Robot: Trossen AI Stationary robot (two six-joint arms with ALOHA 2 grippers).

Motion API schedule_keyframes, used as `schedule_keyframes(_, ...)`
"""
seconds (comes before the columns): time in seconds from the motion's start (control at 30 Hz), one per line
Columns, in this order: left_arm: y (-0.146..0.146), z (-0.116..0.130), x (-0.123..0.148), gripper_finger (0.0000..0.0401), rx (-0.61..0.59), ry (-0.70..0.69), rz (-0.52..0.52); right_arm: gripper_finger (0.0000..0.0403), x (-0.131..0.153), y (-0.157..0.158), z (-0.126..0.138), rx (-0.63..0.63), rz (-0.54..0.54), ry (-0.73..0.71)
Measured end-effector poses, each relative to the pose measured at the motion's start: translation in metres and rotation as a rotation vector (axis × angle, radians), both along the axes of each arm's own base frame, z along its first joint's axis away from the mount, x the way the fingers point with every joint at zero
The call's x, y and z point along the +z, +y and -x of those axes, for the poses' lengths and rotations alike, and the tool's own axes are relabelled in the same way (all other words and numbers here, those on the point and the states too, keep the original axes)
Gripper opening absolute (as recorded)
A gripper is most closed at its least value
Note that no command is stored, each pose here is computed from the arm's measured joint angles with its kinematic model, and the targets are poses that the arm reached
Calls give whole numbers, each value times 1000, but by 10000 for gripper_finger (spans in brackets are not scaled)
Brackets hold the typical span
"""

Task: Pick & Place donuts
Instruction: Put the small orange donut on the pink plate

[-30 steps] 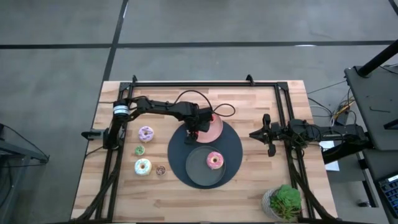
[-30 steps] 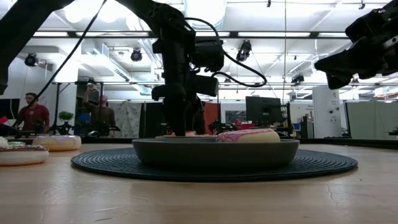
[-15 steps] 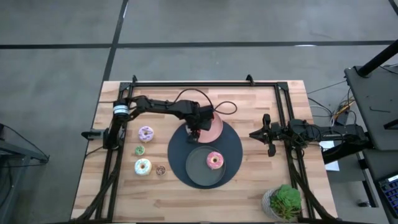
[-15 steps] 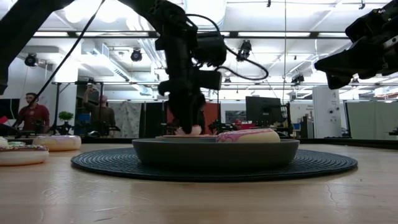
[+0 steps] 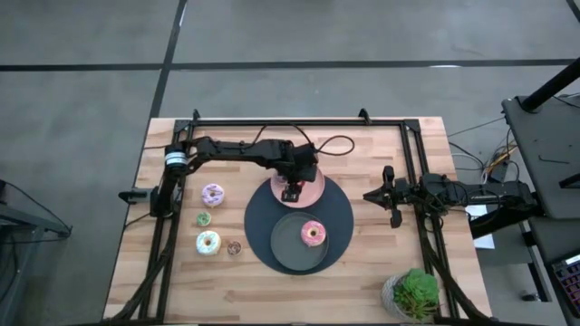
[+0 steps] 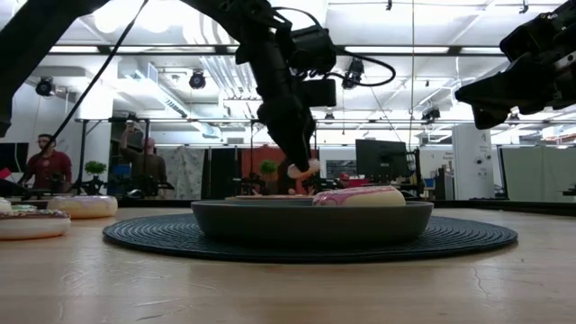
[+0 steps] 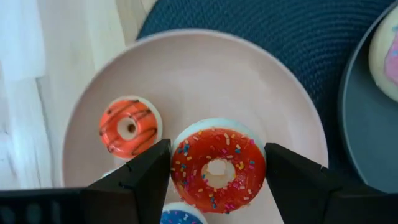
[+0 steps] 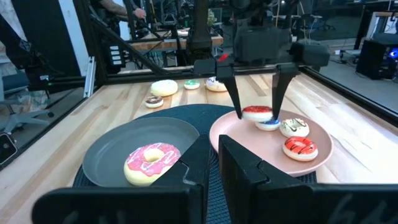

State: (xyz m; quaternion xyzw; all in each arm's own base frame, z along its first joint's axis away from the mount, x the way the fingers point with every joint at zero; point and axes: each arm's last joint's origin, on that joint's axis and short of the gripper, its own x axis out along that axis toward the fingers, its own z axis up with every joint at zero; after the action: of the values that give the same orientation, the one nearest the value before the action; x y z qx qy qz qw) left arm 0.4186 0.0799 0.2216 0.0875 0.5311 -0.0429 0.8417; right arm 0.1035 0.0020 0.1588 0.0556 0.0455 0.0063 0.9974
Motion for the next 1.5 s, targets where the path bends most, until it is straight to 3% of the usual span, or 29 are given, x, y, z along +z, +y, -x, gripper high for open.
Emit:
schedule_keyframes(0.8,2,-10,7,222,11,-113,-16,29,0,0,0,0,0,0)
schedule_keyframes(1.0,4,-22,-7,222,51,-91,10,29,0,0,0,0,0,-1)
schedule_keyframes(1.17,6,-30,-1,222,63,-93,17,29,0,0,0,0,0,-1)
schedule_keyframes(1.5,6,-32,-14,222,53,-56,17,29,0,0,0,0,0,0)
